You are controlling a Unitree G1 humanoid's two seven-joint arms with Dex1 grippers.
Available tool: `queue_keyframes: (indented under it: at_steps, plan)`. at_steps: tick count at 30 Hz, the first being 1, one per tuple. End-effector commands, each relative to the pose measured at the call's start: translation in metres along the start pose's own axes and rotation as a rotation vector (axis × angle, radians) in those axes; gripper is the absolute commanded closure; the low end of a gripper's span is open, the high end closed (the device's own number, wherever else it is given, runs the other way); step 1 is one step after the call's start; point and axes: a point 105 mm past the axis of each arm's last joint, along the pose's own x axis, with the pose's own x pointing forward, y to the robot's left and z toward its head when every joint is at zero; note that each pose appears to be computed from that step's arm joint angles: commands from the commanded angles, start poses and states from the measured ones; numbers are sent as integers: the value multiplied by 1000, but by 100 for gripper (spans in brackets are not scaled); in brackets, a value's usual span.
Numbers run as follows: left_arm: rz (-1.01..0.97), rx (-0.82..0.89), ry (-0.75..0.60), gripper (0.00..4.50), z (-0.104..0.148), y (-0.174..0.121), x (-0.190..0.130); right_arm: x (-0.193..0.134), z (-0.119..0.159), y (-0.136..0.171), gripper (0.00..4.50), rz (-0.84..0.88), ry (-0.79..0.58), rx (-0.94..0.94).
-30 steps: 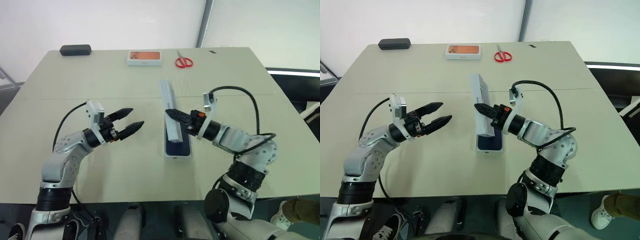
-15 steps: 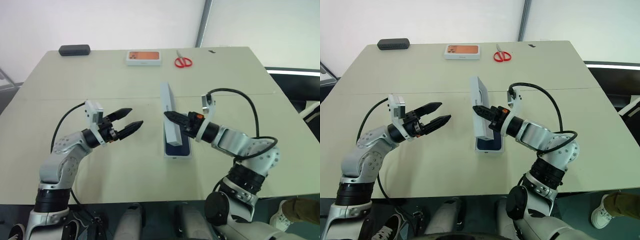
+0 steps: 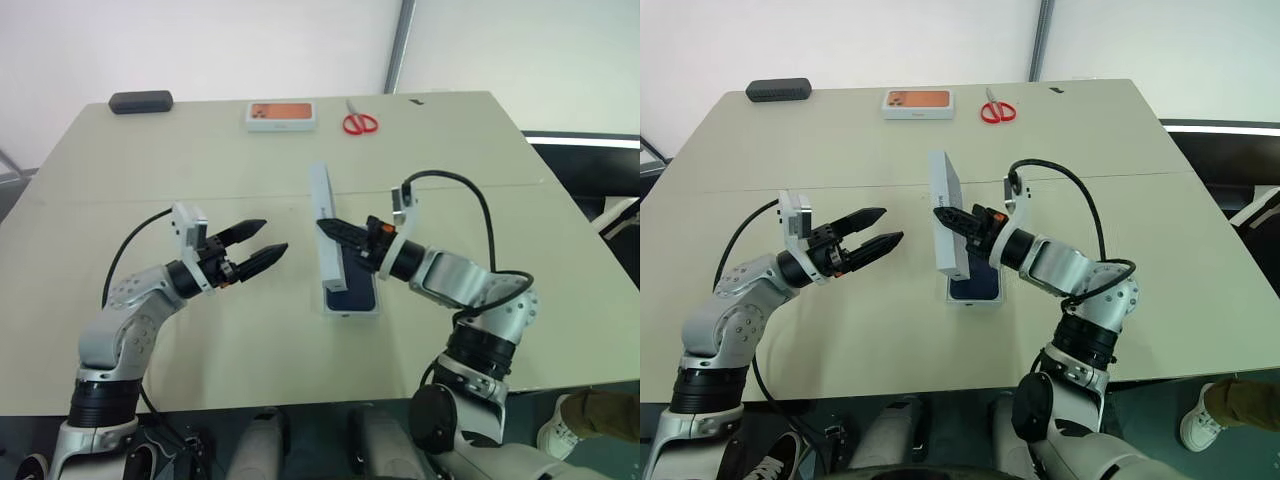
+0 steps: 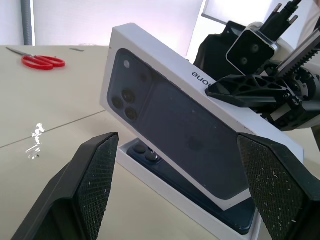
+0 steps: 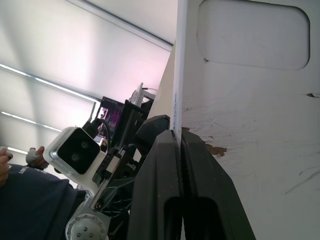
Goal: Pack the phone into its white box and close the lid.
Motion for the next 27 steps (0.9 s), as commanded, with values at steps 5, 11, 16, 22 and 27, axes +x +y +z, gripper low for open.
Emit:
queue_keyframes:
  at_steps: [5,11,16,22,27]
  plan:
    - [-5,32,-35,52,11,-2,2,8,13,10,446,47,-117,124]
    - [16,19,-42,52,11,0,2,18,5,23,446,71,-117,179]
    - [32,18,-52,52,12,1,0,24,-19,22,446,57,-48,203]
    - [40,6,-51,52,13,3,-3,25,-28,11,446,21,-26,229]
    - [7,-26,-13,230,0,-4,-4,25,-30,7,450,7,-19,217]
